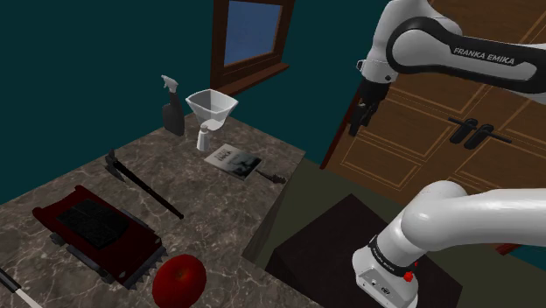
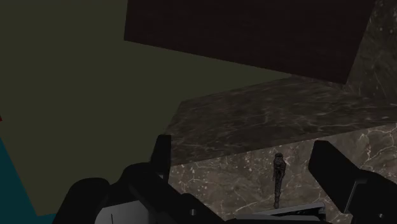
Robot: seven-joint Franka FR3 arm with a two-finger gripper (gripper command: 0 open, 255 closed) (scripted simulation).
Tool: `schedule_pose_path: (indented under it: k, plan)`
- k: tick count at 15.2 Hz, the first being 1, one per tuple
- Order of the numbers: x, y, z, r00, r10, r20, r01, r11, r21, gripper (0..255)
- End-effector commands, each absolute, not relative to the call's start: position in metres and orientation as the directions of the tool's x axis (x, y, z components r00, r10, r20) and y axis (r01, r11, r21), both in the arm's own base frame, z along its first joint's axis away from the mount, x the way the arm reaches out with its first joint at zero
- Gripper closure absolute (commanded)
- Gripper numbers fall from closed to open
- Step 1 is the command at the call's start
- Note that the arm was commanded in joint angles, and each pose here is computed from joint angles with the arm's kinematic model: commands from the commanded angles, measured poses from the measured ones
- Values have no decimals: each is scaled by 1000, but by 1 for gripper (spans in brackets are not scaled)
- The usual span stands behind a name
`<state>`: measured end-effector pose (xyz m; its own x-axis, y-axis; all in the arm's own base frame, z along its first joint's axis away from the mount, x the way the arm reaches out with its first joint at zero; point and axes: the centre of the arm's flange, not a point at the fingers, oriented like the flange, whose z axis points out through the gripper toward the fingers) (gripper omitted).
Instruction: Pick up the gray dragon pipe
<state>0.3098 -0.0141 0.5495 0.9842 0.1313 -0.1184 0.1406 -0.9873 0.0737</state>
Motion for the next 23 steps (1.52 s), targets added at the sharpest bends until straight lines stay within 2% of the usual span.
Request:
schedule_pose_path:
  k: [1, 23]
  plan:
    - [310, -14, 550, 984, 131, -118, 141, -987, 74, 0]
    - [437, 105, 335, 964, 265, -16, 265, -964, 9, 0]
